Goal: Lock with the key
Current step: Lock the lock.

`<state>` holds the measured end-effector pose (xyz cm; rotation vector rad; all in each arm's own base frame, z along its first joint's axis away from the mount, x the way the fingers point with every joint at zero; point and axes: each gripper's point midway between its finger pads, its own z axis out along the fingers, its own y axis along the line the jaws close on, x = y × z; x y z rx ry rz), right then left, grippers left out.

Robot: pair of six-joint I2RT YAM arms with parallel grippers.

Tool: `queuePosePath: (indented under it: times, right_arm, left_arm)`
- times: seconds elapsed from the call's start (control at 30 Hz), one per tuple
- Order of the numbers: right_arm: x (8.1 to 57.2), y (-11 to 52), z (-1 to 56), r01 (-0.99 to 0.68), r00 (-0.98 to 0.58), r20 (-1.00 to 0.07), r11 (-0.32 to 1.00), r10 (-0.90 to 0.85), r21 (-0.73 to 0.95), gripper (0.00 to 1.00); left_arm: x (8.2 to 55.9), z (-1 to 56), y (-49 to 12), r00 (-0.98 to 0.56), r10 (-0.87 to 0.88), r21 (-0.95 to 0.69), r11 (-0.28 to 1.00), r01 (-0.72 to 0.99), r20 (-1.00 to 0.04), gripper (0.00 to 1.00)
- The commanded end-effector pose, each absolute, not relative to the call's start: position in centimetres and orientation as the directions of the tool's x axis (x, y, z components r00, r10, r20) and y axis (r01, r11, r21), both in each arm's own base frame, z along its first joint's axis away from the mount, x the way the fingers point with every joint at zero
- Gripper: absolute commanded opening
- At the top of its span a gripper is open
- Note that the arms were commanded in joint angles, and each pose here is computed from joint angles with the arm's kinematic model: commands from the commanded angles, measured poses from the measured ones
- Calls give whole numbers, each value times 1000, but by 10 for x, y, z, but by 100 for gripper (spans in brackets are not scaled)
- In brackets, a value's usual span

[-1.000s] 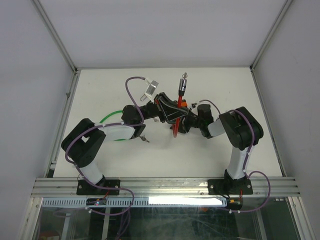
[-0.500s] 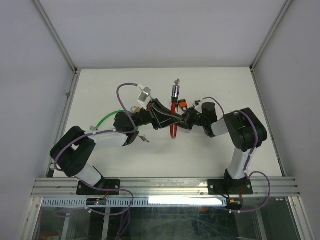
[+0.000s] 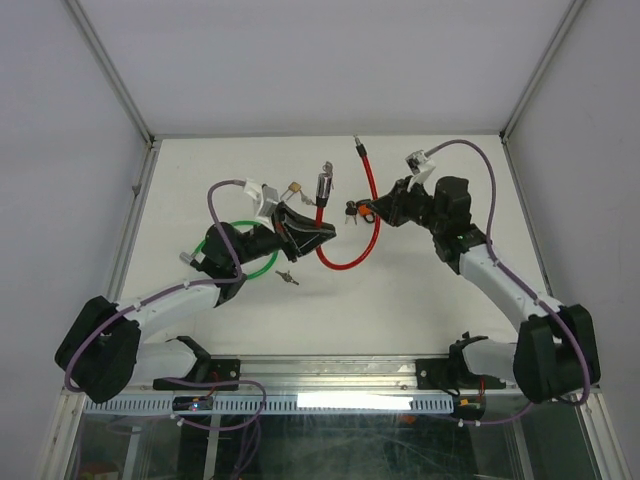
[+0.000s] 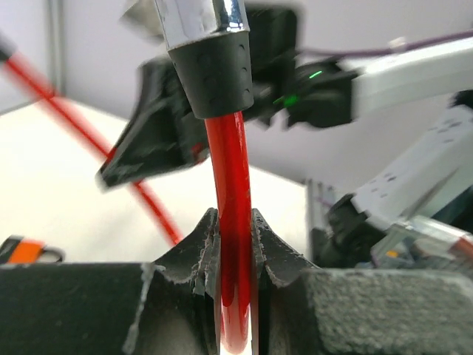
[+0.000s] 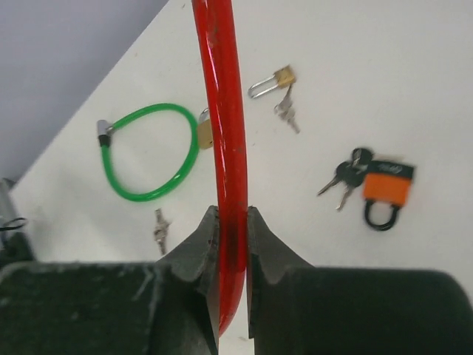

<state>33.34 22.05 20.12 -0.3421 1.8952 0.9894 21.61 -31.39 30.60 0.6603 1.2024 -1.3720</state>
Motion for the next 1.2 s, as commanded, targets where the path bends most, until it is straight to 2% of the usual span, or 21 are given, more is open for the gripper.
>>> queuePosePath:
  times: [0.0, 0.23, 0.4, 0.57, 0.73, 1.17]
  right_arm:
    - [334, 196, 257, -687, -148, -988, 723, -38, 75, 0]
    - [322, 177, 280, -674, 53, -978, 716, -202, -184, 0]
    - [311, 169, 276, -680, 148, -926, 644, -347, -350, 0]
    - [301, 169, 262, -698, 177, -886, 580, -428, -420, 0]
    - [292, 183, 245, -749, 174, -882, 522, -438, -408, 0]
    - [303, 196, 221, -766, 70, -885, 543, -461, -343, 0]
  left_arm:
    - [250, 284, -302, -113, -266, -191, 285, 939, -957, 0]
    - [249, 281, -300, -130, -253, -162, 109, 981, -959, 0]
    - [270, 264, -296, -169, -234, -200, 119, 972, -958, 0]
    - [295, 254, -291, -185, -209, -234, 240, 942, -960, 0]
    - [315, 253, -284, -195, -189, -254, 379, 890, -962, 0]
    - [337, 245, -288, -132, -93, -161, 622, 767, -987, 0]
